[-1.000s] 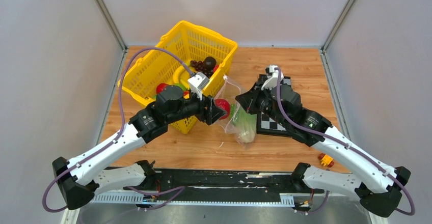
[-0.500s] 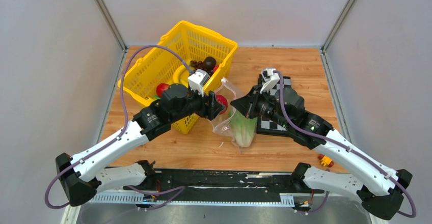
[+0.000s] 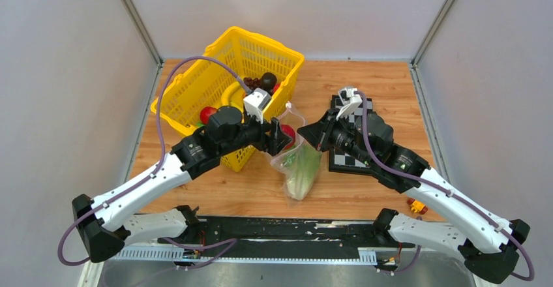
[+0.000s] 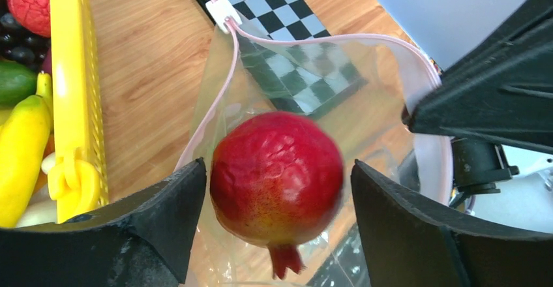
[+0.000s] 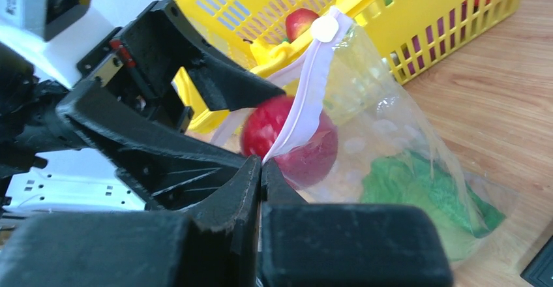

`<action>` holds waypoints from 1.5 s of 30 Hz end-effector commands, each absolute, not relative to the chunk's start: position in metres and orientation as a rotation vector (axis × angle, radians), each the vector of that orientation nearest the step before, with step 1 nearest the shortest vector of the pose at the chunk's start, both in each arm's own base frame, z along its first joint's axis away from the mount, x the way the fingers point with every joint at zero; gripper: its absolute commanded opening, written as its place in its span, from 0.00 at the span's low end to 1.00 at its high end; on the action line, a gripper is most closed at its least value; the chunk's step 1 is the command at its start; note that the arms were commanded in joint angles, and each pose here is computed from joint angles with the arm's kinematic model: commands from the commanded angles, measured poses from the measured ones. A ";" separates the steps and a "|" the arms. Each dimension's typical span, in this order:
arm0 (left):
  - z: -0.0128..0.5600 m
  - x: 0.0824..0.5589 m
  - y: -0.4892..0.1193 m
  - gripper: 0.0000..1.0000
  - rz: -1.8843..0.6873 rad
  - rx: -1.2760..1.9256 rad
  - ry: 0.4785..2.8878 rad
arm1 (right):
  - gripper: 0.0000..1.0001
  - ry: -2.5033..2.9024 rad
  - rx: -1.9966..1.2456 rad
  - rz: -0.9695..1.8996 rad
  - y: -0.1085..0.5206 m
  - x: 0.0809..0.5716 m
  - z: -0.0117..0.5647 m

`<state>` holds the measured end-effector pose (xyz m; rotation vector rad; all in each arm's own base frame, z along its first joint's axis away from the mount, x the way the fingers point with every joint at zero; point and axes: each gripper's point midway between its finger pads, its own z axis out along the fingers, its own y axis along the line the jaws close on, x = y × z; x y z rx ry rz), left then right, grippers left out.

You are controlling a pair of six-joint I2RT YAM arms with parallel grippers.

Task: Place the food in the zip-top bag and seal the zipper
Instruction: Place the fake fruit in the zipper food storage bag, then pick up the fake fruit from the bin.

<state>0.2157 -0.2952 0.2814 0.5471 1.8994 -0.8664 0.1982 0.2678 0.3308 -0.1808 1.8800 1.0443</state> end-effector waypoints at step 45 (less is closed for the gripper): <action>0.277 0.334 -0.142 1.00 -0.370 0.290 2.048 | 0.00 1.811 -0.131 0.992 0.251 0.203 0.338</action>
